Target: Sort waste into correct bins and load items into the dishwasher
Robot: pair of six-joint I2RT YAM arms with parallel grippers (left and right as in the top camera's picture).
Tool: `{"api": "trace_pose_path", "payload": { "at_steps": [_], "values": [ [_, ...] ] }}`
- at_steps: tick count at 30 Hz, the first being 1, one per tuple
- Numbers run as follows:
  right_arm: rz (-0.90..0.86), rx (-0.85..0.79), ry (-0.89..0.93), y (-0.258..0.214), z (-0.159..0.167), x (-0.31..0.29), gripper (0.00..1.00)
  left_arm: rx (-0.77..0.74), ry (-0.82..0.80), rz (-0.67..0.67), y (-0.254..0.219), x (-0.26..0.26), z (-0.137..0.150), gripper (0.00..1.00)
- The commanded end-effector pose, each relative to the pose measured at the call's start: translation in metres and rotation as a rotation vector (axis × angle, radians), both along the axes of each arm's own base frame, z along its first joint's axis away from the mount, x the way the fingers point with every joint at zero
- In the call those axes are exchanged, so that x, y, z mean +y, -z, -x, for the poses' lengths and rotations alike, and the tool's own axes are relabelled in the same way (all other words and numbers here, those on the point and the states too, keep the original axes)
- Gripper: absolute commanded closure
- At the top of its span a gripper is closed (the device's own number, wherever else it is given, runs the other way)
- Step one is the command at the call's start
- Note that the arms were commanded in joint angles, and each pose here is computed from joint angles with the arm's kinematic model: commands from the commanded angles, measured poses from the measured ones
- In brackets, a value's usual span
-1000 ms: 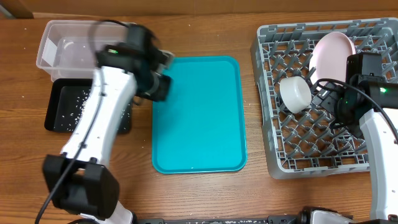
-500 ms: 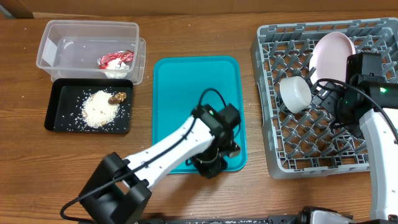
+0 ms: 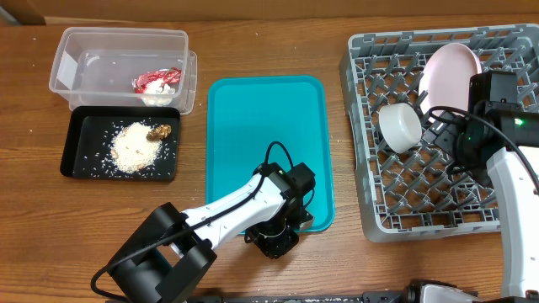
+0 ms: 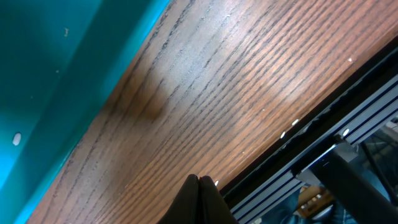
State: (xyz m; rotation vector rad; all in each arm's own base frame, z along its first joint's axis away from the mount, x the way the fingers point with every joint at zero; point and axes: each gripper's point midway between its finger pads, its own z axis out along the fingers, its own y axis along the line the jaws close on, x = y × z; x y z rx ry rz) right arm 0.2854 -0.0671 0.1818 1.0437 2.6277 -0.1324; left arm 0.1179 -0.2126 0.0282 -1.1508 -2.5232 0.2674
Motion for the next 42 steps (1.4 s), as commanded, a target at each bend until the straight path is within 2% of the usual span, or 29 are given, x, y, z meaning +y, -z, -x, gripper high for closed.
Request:
{"api": "trace_pose_path", "payload": {
  "at_steps": [1,13,26,30,42],
  "values": [
    [0.002,-0.023,-0.010,-0.006,0.000,0.000,0.00,0.001,-0.034,-0.029,0.004,0.003,0.001,0.95],
    [0.002,-0.021,-0.010,-0.006,0.000,0.000,0.00,0.014,-0.173,-0.036,0.003,0.020,-0.023,0.96],
    [0.002,-0.025,-0.010,-0.006,-0.001,0.000,0.00,0.032,-0.166,-0.046,0.011,0.025,-0.017,0.96],
    [0.002,-0.024,-0.010,-0.006,0.000,0.000,0.00,0.089,-0.180,-0.053,0.020,0.025,-0.012,0.96],
    [0.002,-0.023,-0.010,-0.006,0.000,0.000,0.00,0.010,-0.254,-0.042,0.027,0.031,-0.041,0.96]
  ]
}}
